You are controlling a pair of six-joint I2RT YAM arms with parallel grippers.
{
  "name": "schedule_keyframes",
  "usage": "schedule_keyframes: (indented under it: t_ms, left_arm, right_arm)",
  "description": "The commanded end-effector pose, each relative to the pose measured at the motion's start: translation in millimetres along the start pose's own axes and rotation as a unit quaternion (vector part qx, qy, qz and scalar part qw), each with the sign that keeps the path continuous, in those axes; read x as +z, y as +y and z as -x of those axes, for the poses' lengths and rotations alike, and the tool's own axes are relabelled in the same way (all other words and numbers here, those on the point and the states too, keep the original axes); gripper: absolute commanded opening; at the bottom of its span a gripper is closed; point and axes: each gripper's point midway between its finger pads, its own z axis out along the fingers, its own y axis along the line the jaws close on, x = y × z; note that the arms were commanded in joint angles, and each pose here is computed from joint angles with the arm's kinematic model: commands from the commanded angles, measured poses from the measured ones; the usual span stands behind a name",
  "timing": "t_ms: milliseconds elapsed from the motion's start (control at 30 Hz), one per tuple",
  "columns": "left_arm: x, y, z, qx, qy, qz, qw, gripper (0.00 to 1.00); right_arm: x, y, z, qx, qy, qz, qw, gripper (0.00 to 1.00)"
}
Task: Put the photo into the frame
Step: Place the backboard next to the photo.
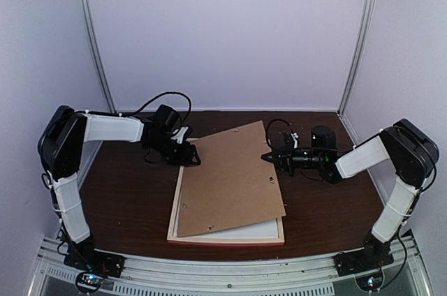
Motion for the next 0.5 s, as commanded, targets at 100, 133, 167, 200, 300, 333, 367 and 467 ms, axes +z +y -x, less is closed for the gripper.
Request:
schedule_keyframes:
  t_ms: [100, 133, 167, 200, 300, 333, 367, 467]
  left_arm:
    - [-28, -8, 15, 0.006, -0.037, 0.003, 0.999, 0.68]
    - [-30, -9, 16, 0.006, -0.040, 0.005, 0.999, 0.69]
    - [-33, -9, 18, 0.007, -0.043, 0.007, 0.999, 0.69]
    - [-36, -9, 19, 0.008, -0.046, 0.010, 0.999, 0.69]
    - [-43, -9, 23, 0.010, -0.057, 0.021, 0.998, 0.71]
    - [-46, -8, 24, 0.011, -0.059, 0.024, 0.998, 0.71]
    - [-48, -8, 25, 0.012, -0.062, 0.028, 0.998, 0.71]
    - [-54, -5, 26, 0.012, -0.067, 0.039, 0.997, 0.71]
  right_arm:
    - [-4, 34, 0, -0.041, -0.006, 0.044, 0.998, 0.00]
    - [-4, 34, 0, -0.041, -0.006, 0.044, 0.998, 0.00]
    - [-4, 34, 0, -0.041, -0.006, 0.044, 0.998, 0.00]
    - [-5, 34, 0, -0.041, -0.007, 0.044, 0.998, 0.00]
    - [-5, 32, 0, -0.040, -0.008, 0.043, 0.998, 0.00]
    - [-6, 32, 0, -0.040, -0.008, 0.043, 0.998, 0.00]
    - [-6, 31, 0, -0.040, -0.009, 0.043, 0.998, 0.00]
    - [-7, 31, 1, -0.040, -0.010, 0.043, 0.998, 0.00]
